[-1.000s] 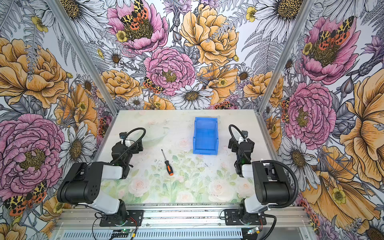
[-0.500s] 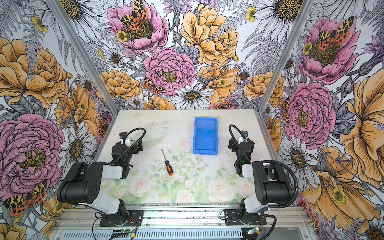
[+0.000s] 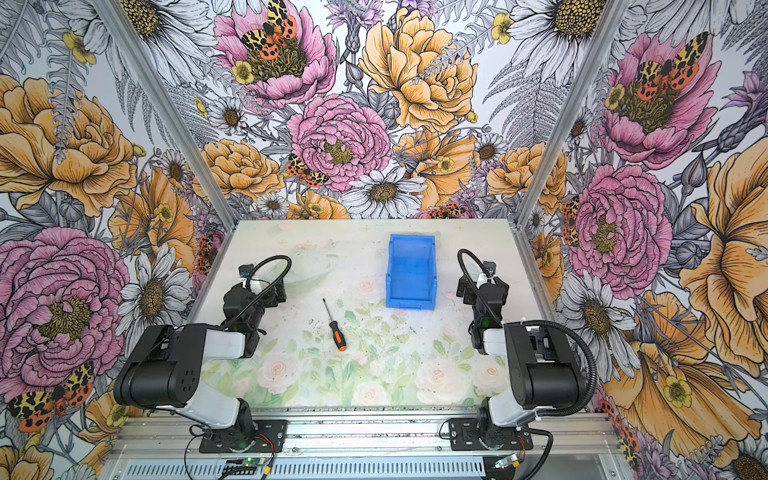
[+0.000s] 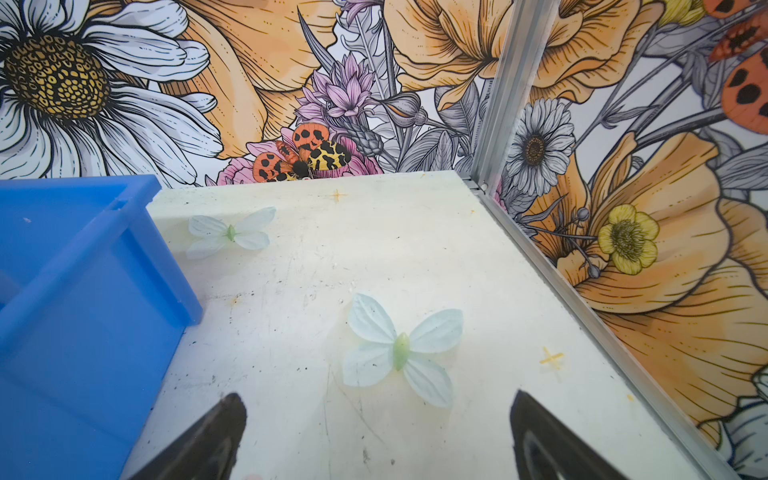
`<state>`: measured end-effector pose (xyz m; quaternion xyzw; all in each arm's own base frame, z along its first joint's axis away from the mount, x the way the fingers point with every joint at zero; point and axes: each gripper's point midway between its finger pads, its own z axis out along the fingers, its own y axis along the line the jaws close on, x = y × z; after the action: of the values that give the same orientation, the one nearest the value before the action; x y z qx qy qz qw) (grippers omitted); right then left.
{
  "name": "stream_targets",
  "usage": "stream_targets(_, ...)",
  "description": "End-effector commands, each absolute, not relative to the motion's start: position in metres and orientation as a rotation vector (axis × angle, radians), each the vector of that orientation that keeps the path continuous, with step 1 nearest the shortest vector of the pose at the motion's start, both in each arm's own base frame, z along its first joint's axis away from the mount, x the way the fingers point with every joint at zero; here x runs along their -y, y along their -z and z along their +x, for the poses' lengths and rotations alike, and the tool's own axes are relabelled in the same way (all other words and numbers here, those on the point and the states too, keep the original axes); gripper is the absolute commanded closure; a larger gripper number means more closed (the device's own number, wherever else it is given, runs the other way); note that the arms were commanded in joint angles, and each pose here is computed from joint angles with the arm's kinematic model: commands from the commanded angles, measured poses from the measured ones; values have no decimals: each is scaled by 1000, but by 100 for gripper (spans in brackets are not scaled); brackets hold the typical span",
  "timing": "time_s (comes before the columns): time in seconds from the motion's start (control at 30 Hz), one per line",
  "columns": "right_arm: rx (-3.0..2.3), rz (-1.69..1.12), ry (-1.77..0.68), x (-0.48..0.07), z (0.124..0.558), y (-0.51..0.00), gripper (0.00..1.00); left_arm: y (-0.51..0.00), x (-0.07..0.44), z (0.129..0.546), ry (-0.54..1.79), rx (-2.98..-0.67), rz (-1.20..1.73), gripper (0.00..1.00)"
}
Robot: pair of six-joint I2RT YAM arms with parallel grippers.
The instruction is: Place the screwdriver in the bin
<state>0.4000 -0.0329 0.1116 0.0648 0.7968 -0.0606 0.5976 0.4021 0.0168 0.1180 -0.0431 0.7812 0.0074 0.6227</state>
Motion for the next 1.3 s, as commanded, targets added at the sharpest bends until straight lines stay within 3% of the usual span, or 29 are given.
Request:
stream_targets(0.0, -1832, 143, 151, 32, 399, -114, 0, -131, -16, 407, -4, -1769, -95, 1)
stream_targets(0.47, -1898, 139, 186, 26, 390, -149, 0, -151, -30, 399, -37, -1884, -205, 1)
stream_targets(0.8, -2001, 431, 203, 34, 358, -183, 0, -155, -40, 386, -9, -2000, -419, 1)
stream_targets(1.03, -2035, 448, -16, 3, 355, -207, 1, -144, -31, 374, 108, -2140, -653, 1)
stream_targets(1.27, -2142, 358, -202, -36, 371, -207, 0, -139, 12, 363, 218, -2243, -636, 1)
